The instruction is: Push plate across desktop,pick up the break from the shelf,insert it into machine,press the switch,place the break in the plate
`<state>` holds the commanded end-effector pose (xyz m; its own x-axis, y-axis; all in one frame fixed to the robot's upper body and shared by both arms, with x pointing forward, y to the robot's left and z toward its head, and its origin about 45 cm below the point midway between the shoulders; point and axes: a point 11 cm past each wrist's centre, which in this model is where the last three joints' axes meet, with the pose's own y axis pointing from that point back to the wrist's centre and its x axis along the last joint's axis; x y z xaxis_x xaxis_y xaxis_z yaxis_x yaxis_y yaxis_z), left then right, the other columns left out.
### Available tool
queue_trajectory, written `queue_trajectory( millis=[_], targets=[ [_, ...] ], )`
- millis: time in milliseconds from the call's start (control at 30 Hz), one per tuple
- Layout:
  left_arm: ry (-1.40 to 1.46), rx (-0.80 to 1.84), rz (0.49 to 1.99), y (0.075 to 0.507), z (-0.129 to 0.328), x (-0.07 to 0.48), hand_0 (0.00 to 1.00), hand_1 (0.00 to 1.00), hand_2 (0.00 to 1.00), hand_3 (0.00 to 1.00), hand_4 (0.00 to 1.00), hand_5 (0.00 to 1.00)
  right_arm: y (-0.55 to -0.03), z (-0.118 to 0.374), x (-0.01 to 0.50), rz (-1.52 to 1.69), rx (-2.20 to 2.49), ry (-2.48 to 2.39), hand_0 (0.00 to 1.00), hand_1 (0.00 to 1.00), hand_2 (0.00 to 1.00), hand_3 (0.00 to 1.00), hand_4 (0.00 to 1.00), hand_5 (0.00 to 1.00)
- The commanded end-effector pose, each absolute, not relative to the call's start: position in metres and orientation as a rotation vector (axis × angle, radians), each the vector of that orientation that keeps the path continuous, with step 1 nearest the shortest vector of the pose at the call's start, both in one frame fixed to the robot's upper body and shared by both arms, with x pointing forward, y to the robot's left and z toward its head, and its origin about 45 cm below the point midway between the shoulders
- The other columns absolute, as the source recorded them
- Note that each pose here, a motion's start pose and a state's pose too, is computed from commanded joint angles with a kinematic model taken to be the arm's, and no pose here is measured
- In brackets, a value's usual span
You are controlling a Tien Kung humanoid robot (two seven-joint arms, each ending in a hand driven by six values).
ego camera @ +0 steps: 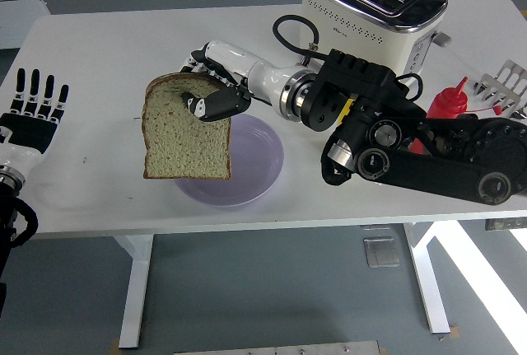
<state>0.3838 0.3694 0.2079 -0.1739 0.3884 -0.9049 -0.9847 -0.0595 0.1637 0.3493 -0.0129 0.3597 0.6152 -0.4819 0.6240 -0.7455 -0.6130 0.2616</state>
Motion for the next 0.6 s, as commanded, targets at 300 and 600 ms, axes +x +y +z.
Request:
queue_trajectory(
  millis=[300, 600],
  targets=[
    [1.019, -0.841, 1.530, 0.374, 0.204, 0.384, 0.784, 0.720, 0.680, 0.711, 0.627, 0.998, -0.011, 0.341, 0.362, 0.697, 2.290, -0.986, 0.359, 0.448, 0.449, 0.372, 0.273, 0.002],
    [1.019, -0.850, 1.528, 0.375, 0.204, 0.384, 0.785, 0.720, 0.680, 0.711, 0.629, 0.998, -0.014, 0.332, 0.366, 0.673, 2.278, -1.001, 0.360, 0.447, 0.450, 0.373, 0.274, 0.002]
  ],
)
